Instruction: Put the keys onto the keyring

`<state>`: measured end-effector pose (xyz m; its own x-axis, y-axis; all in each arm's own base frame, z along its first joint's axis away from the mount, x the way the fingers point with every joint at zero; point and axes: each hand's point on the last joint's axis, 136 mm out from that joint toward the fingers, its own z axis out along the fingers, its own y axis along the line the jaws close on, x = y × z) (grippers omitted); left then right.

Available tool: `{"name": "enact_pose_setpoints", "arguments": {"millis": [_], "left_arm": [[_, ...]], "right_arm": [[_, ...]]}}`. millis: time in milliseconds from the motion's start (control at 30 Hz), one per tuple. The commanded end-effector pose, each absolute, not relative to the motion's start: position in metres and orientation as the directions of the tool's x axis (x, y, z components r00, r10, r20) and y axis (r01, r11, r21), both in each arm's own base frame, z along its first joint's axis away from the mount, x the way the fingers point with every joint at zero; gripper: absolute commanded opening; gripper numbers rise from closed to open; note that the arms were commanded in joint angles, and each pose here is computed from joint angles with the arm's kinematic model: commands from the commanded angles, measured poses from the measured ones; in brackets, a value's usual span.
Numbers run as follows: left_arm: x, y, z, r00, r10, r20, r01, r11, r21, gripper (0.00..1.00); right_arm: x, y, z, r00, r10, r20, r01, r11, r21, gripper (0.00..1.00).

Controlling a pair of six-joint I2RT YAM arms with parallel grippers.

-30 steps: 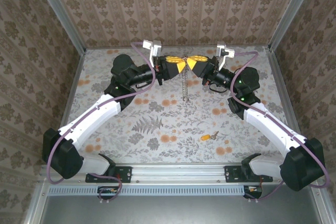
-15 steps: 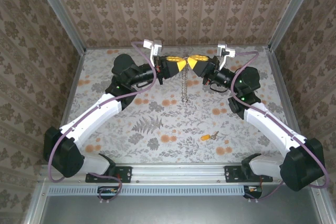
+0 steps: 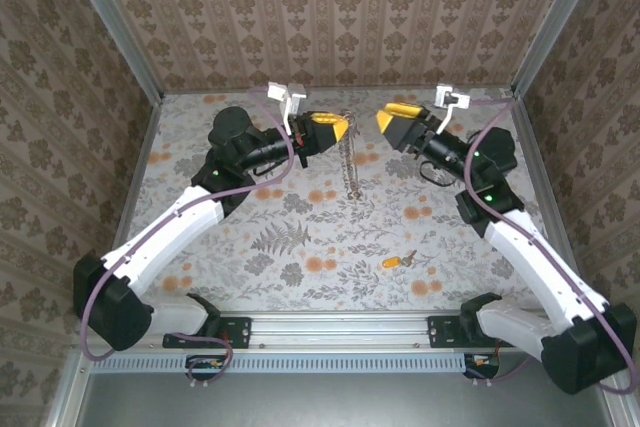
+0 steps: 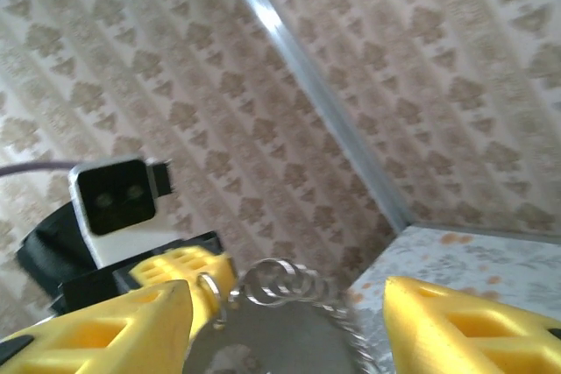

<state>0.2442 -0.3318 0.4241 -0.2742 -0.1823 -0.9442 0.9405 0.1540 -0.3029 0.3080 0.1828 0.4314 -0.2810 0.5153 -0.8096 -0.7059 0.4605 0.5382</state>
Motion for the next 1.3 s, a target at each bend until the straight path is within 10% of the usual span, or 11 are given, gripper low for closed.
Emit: {"name": "enact_pose_setpoints", "arguments": {"millis": [0, 633, 1267], "left_arm": [[0.239, -0.321, 0.433, -0.152, -0.164, -0.975, 0.958, 0.216, -0.186, 0.00], [0.236, -0.315, 0.414, -0.072, -0.043, -0.996, 0.960, 0.267, -0.081, 0.00], [0.227, -0.300, 0.449, -0.351, -0.210, -0.913, 0.925, 0.077, -0.373, 0.00]], "right_arm": [[0.315, 0.149, 0.414, -0.295, 0.558, -0.776, -0.542, 0.571, 0.617, 0.63], [0.314, 0.116, 0.304, -0.478, 0.547, -0.687, -0.223, 0.681, 0.698, 0.70], [0.334, 0.138, 0.290, -0.536, 0.546, -0.643, -0.281, 0.603, 0.746, 0.70]]}}
